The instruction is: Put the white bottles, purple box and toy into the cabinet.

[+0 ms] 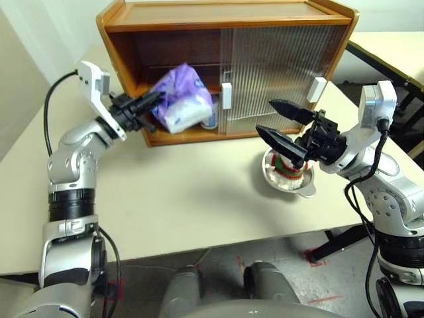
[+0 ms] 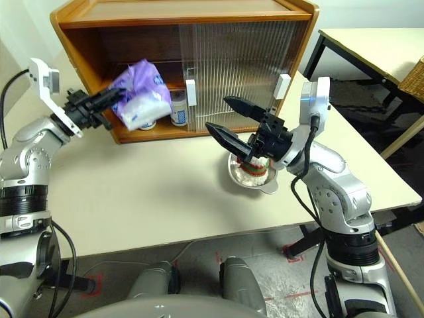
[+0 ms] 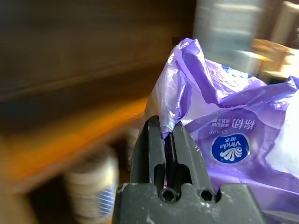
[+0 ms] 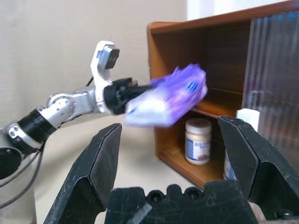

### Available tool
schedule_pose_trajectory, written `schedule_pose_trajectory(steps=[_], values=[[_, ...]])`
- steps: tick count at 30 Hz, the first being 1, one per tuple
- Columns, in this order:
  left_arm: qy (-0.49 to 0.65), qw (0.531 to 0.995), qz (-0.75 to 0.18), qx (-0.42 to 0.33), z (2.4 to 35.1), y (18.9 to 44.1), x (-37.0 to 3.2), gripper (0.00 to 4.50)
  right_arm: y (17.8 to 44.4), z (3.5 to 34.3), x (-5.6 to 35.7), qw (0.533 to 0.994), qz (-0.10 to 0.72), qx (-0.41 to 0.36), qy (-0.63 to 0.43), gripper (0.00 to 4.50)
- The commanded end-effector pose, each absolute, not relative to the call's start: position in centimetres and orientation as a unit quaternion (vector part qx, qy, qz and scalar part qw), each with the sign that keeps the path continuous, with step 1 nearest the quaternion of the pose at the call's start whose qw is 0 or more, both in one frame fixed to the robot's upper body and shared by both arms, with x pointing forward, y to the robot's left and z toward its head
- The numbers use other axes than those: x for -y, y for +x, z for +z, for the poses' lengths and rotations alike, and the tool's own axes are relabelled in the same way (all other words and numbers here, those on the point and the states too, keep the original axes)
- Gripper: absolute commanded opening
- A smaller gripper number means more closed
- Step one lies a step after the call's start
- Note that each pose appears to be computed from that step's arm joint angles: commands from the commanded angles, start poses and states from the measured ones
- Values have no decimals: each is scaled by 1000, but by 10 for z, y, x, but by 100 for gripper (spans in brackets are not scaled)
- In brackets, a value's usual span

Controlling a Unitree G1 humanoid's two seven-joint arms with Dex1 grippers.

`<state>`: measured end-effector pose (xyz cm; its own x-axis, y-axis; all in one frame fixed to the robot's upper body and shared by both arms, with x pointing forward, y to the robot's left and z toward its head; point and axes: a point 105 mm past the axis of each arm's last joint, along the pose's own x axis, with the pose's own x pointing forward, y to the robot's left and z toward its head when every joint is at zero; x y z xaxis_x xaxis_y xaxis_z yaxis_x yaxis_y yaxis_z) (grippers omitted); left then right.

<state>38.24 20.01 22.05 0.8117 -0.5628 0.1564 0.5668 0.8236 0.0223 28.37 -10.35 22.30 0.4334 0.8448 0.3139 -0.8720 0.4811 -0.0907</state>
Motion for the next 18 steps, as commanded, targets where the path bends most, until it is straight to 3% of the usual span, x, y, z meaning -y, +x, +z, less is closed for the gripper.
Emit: schedule_pose_trajectory(steps=[1, 13, 18], values=[[-35, 965, -242, 91, 232, 393, -199, 2, 285, 220, 100, 844, 511, 161, 38, 450], [-127, 984, -84, 92, 251, 415, -178, 2, 286, 218, 103, 847, 505, 163, 41, 450], [-113, 989, -17, 92, 254, 421, -177, 2, 285, 217, 103, 848, 502, 162, 42, 450]])
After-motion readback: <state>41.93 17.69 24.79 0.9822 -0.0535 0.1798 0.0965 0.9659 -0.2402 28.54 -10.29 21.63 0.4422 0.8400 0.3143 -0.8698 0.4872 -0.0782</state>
